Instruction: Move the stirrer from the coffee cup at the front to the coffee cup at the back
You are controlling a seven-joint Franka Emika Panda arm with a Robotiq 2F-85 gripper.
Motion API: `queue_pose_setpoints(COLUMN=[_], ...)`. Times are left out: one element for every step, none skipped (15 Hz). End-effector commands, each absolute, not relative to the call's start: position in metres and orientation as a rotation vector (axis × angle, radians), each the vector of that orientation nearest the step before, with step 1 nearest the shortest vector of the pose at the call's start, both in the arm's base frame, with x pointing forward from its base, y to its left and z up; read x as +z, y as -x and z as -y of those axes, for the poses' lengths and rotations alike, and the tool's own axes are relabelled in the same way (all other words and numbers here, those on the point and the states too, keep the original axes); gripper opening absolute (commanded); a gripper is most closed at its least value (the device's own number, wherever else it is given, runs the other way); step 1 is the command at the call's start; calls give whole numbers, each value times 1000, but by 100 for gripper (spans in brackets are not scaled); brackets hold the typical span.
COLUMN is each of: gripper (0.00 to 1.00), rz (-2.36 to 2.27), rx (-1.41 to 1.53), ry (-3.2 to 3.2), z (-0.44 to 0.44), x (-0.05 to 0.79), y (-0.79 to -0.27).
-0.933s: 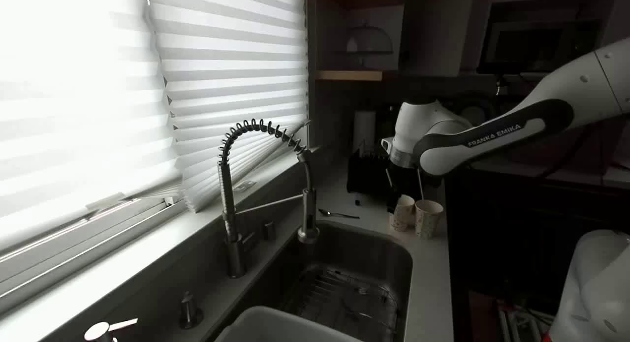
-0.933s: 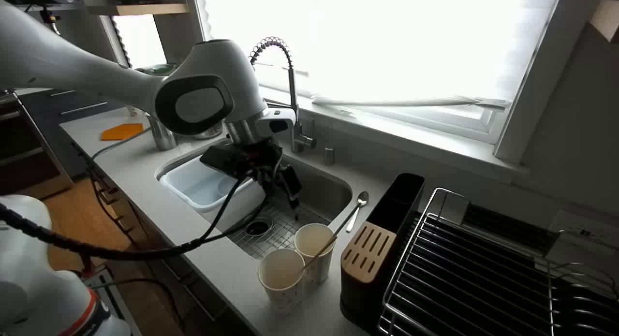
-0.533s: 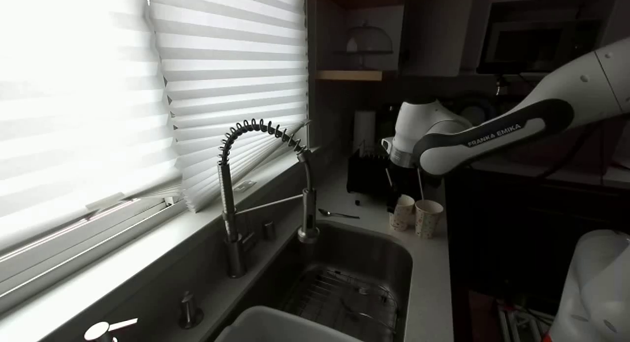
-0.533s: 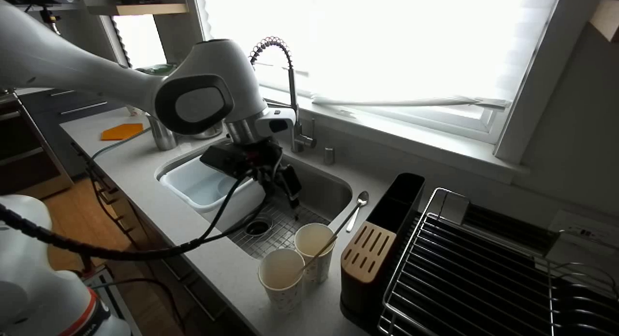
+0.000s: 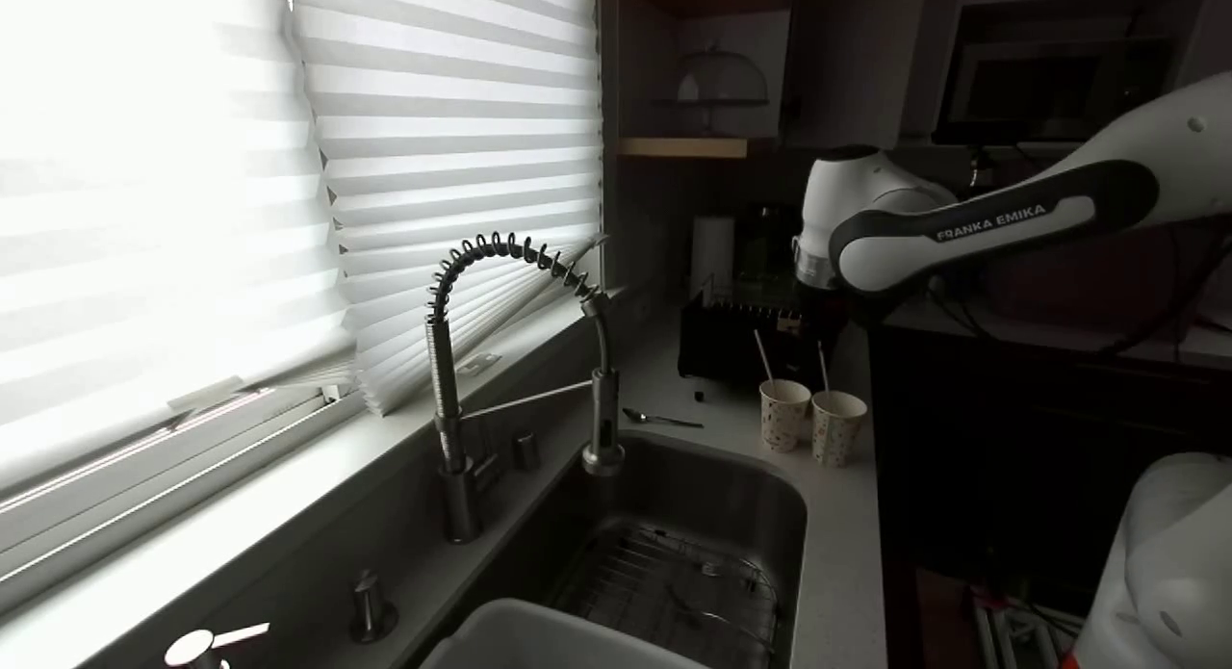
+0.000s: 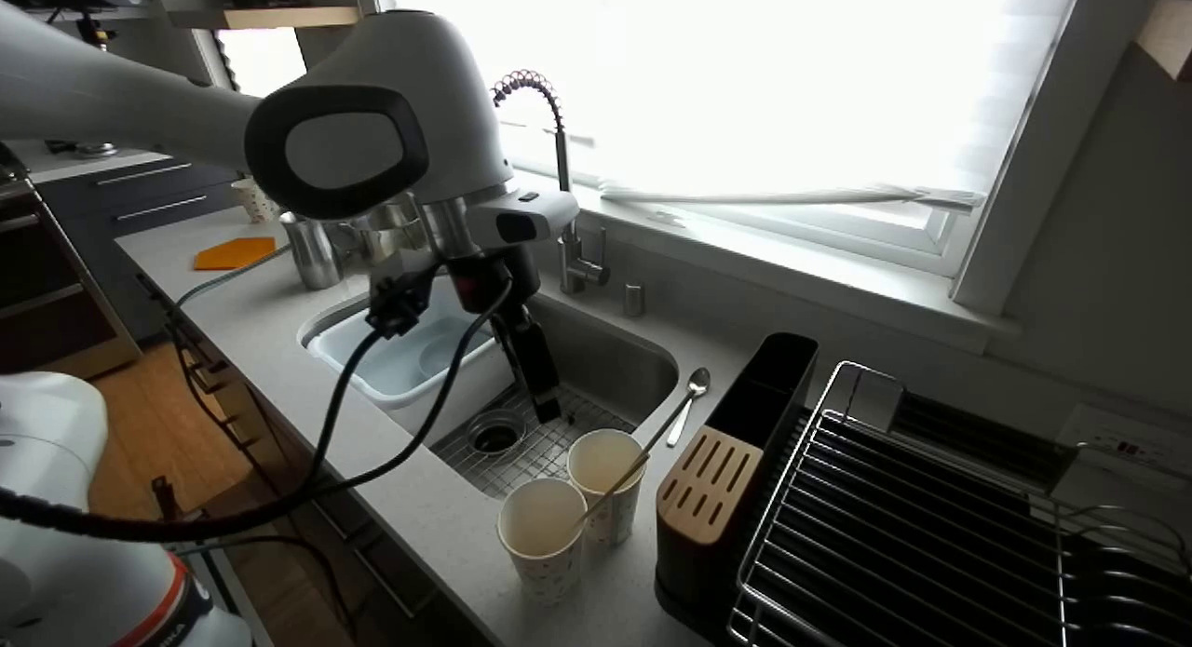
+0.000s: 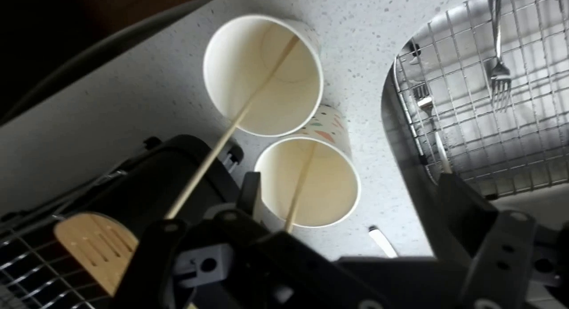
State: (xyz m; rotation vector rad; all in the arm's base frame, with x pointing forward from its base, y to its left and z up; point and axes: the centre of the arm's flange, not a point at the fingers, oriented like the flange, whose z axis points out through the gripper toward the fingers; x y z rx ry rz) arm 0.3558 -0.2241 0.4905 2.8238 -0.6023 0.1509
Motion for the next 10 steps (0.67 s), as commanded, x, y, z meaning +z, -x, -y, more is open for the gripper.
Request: queue_pose_setpoints(gripper=[100, 100, 100, 100, 100, 100, 100, 100, 100, 100], rz=[846, 894, 932, 954, 981, 991, 998, 1002, 1002, 1015], rx=[157, 166, 189, 222, 240, 271, 297, 322, 344, 363], ry=[-2734, -2715, -2694, -2669, -2641, -2624, -2597, -2583, -2563, -2549], z=[250, 257, 263, 269, 275, 280, 284, 287, 290, 292], x=[498, 500, 501, 502, 501, 502, 501, 502, 501, 499], y=[-323, -315, -308, -301, -297, -293, -290, -288, -287, -286])
